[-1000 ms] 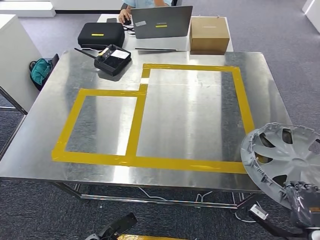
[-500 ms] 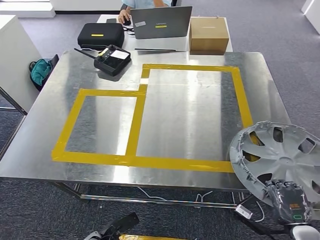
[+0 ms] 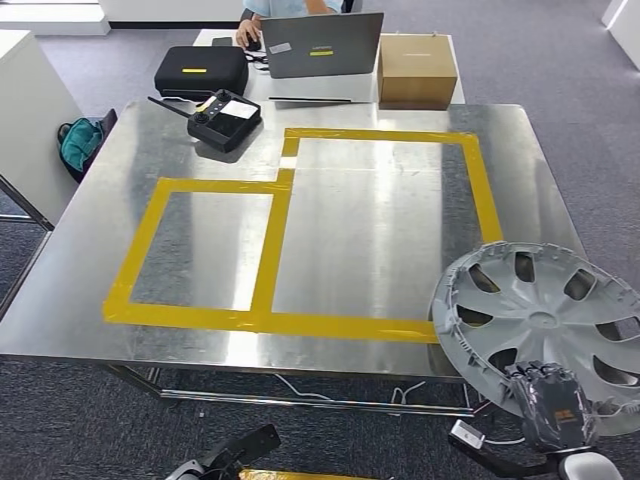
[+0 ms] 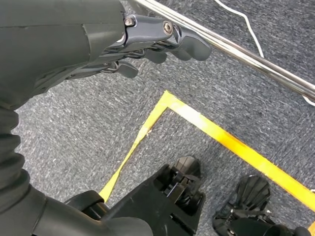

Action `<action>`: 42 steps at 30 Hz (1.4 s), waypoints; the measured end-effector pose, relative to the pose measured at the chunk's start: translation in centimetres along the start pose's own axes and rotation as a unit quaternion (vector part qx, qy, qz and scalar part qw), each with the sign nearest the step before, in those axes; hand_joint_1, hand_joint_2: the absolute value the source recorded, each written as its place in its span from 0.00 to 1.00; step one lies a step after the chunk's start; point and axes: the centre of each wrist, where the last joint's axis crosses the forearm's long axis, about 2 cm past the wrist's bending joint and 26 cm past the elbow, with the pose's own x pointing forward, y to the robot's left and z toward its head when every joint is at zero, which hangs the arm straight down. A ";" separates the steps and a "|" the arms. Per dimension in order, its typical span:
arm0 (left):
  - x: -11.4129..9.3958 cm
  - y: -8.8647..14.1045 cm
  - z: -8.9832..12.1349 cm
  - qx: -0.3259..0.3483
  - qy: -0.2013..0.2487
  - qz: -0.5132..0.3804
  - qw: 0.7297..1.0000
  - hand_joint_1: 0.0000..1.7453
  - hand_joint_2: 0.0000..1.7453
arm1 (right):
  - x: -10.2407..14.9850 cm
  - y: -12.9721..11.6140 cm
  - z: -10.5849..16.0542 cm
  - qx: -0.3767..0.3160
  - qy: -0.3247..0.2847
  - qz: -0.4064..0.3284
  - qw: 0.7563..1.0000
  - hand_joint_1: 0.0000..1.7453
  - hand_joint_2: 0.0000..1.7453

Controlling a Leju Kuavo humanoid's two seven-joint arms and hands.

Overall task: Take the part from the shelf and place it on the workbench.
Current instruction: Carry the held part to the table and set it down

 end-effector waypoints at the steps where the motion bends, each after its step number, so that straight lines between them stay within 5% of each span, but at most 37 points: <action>1: 0.0 0.0 0.0 0.000 0.000 0.000 1.000 0.00 1.00 | 0.0 0.0 0.0 0.000 -0.001 0.000 1.000 1.00 1.00; 11: 0.1 0.0 0.0 -0.002 0.000 -0.007 1.000 0.00 1.00 | 0.4 -0.1 -0.2 -0.004 -0.018 0.000 1.000 1.00 1.00; 33: 0.8 0.3 -0.2 -0.014 -0.006 -0.024 1.000 0.00 1.00 | 5.9 -1.2 -2.6 -0.041 -0.177 -0.047 0.982 1.00 1.00; 42: 0.9 0.6 -0.3 -0.009 -0.008 -0.024 1.000 0.00 1.00 | 6.0 -1.3 -2.2 -0.047 -0.164 -0.062 0.983 1.00 1.00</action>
